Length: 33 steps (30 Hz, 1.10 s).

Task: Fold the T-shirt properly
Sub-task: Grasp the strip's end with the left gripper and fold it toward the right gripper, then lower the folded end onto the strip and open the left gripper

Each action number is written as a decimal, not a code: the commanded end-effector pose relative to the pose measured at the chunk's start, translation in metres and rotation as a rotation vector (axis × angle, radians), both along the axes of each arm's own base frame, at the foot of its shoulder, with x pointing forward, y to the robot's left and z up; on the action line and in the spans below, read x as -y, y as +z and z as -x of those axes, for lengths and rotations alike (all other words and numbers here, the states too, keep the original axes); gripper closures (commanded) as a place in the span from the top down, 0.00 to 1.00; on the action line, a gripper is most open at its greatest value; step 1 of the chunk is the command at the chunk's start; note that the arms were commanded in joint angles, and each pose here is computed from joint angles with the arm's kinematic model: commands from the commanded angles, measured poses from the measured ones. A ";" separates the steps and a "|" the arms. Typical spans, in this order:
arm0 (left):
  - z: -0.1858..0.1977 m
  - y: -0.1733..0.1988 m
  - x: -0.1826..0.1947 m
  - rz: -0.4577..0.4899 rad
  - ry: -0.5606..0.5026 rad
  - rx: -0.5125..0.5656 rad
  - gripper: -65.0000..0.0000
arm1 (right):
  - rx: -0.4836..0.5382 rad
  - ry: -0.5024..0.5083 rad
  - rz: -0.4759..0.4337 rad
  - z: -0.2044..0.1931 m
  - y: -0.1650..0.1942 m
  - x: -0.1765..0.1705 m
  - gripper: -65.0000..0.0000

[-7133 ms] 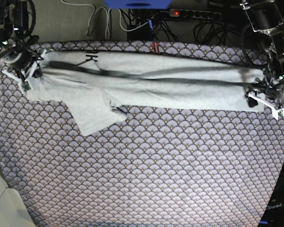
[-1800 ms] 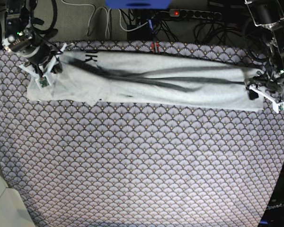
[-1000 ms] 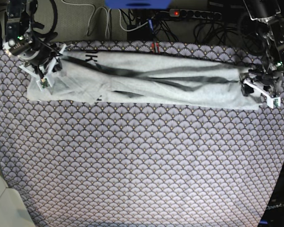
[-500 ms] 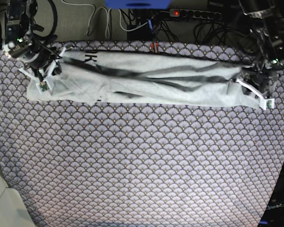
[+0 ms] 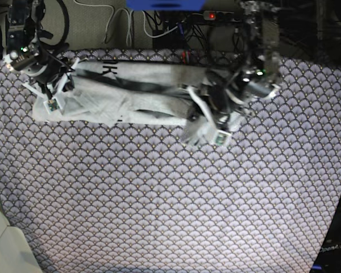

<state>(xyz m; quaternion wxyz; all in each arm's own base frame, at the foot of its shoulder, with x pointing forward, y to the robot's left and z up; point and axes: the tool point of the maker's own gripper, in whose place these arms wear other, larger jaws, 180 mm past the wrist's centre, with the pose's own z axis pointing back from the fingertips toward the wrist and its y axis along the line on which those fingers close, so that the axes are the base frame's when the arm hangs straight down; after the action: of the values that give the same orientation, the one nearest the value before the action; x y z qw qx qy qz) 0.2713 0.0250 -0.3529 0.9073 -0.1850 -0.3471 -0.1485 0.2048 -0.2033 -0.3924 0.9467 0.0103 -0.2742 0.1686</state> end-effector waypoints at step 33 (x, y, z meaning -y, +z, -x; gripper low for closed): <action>0.002 0.033 0.101 0.190 -0.220 0.089 1.00 | 0.048 0.002 0.012 -0.012 0.012 0.006 0.11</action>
<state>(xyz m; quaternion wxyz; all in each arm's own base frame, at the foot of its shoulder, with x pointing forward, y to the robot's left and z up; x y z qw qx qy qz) 0.2620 -0.0705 -0.3353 0.8609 -0.2901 -0.3522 -0.2251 0.2118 -0.2062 -0.3883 0.9447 0.0056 -0.2818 0.1678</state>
